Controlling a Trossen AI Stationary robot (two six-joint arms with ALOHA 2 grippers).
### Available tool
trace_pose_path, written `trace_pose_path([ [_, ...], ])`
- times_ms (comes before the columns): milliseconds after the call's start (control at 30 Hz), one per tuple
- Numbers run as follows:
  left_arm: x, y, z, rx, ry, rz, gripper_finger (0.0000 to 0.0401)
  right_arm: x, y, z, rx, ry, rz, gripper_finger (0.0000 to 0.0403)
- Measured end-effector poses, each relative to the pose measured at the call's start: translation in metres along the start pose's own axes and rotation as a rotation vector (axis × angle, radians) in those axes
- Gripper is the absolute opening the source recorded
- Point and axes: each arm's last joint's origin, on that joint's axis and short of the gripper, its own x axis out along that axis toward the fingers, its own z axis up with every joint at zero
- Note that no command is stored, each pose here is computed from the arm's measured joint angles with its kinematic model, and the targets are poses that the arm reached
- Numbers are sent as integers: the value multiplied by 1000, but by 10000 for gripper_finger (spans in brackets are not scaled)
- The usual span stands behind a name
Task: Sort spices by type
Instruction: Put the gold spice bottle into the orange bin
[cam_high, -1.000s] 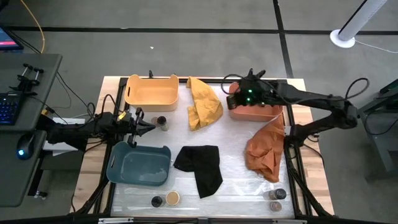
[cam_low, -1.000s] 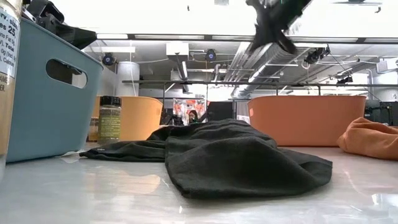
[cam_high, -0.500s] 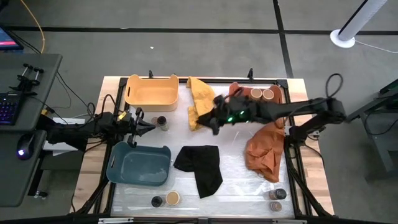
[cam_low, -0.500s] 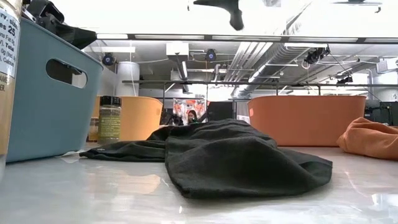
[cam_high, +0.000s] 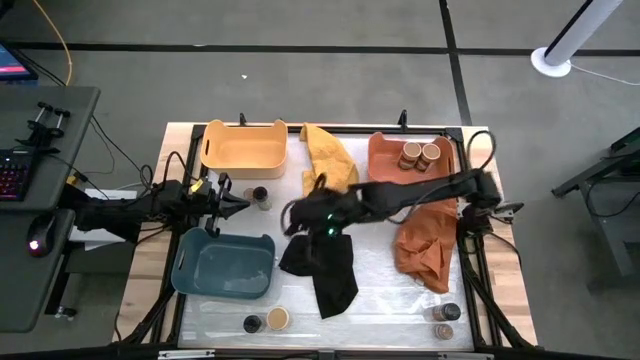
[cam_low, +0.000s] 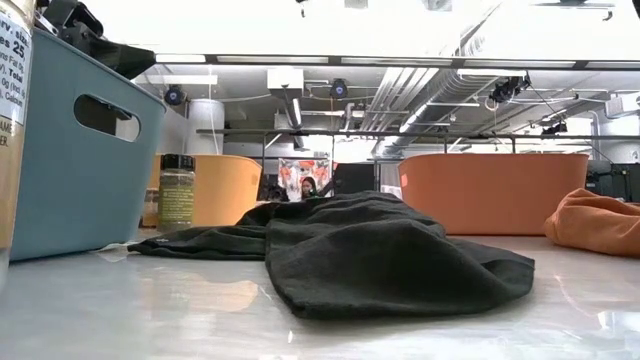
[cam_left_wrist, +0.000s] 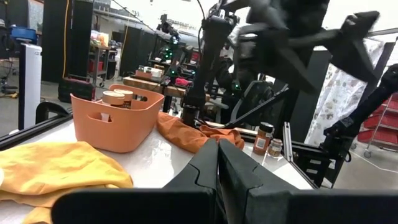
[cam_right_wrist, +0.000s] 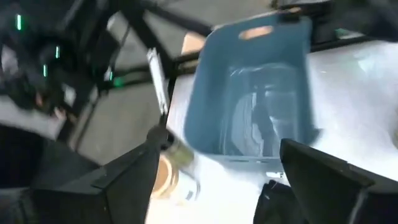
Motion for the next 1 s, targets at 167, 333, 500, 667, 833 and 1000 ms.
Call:
trace_pose_path([
  [167, 0, 0, 0, 0, -1, 0, 0, 27, 34, -7, -230, 56, 67, 330],
  [333, 0, 0, 0, 0, 0, 0, 0, 58, 63, -30, -405, 64, 98, 330],
  [500, 0, 0, 0, 0, 0, 0, 0, 81, 82, -51, -448, 76, 101, 330],
  [667, 0, 0, 0, 0, -1, 0, 0, 104, 88, -71, -464, 107, 67, 330],
  [833, 0, 0, 0, 0, 0, 0, 0, 127, 89, -87, -472, 98, 28, 330],
  [1000, 0, 0, 0, 0, -1, 0, 0, 142, 83, -97, -467, 93, -31, 330],
])
